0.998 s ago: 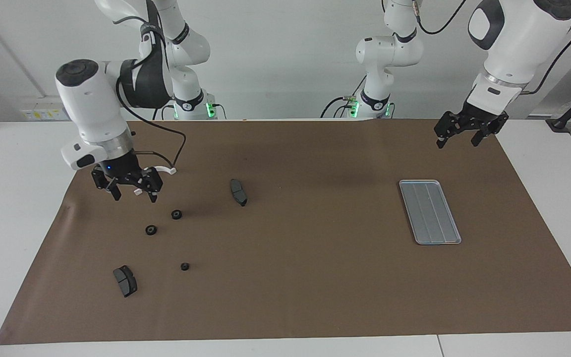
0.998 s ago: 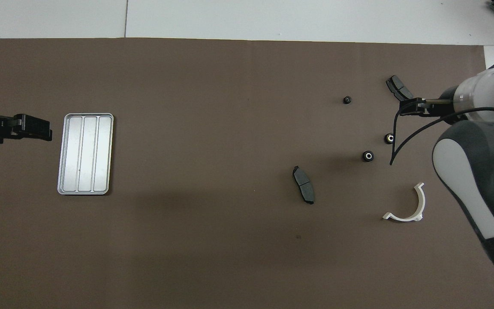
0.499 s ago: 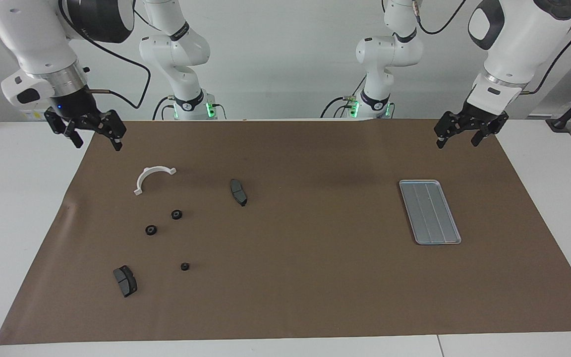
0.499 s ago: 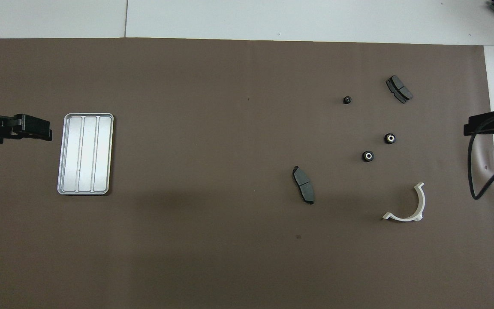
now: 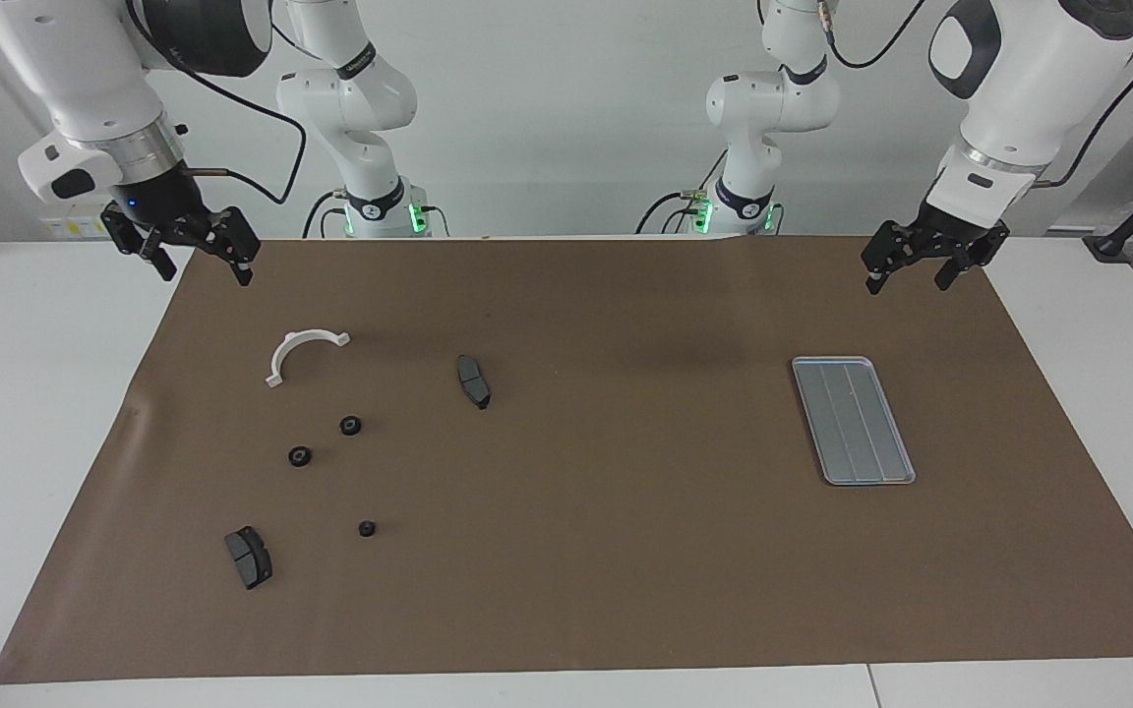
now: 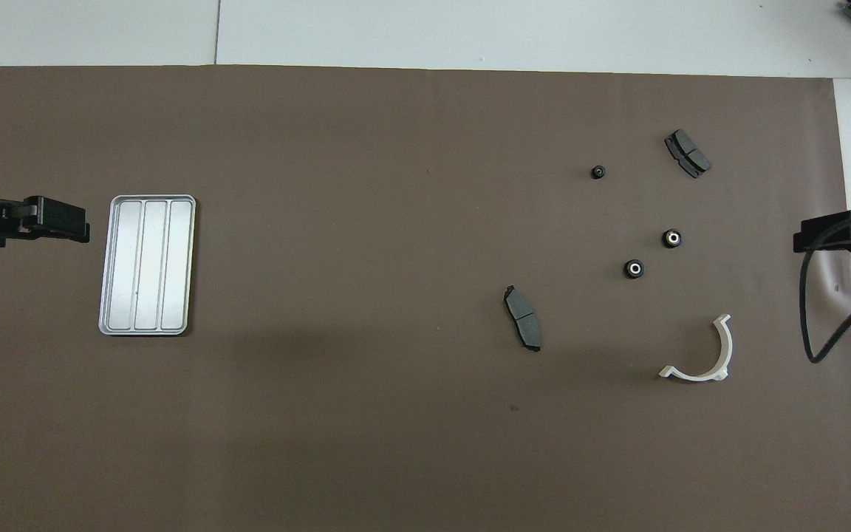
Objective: Place bearing gear from tray to pile
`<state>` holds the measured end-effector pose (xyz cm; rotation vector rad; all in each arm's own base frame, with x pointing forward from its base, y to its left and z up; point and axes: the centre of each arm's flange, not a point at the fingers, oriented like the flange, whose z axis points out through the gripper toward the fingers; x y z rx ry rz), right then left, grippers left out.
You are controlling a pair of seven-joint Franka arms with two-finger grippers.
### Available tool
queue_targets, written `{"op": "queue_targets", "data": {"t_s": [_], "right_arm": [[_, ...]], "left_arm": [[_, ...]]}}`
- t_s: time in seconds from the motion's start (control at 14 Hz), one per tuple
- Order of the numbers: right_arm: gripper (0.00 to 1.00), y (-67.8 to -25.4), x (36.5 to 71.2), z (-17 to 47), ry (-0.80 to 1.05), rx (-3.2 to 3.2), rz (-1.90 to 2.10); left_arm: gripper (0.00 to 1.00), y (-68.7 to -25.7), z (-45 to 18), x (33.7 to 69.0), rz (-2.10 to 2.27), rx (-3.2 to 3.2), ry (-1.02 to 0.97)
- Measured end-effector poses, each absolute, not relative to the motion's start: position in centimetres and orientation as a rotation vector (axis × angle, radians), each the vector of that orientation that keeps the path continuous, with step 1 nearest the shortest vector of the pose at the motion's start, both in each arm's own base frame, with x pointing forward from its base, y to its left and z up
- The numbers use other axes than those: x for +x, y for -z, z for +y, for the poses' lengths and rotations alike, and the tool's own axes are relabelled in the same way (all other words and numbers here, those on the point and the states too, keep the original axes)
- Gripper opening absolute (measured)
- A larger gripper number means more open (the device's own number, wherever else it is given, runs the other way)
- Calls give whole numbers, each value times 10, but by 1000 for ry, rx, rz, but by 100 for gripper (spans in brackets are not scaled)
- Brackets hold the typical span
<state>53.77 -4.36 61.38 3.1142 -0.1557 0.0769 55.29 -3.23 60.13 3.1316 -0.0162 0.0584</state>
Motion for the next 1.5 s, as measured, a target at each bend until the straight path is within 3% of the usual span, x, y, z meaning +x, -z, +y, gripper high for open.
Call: {"op": "queue_targets", "data": {"t_s": [1.5], "right_arm": [[100, -624, 533, -19, -19, 3119, -165]], "left_arm": [[100, -601, -32, 553, -16, 3132, -59]]}}
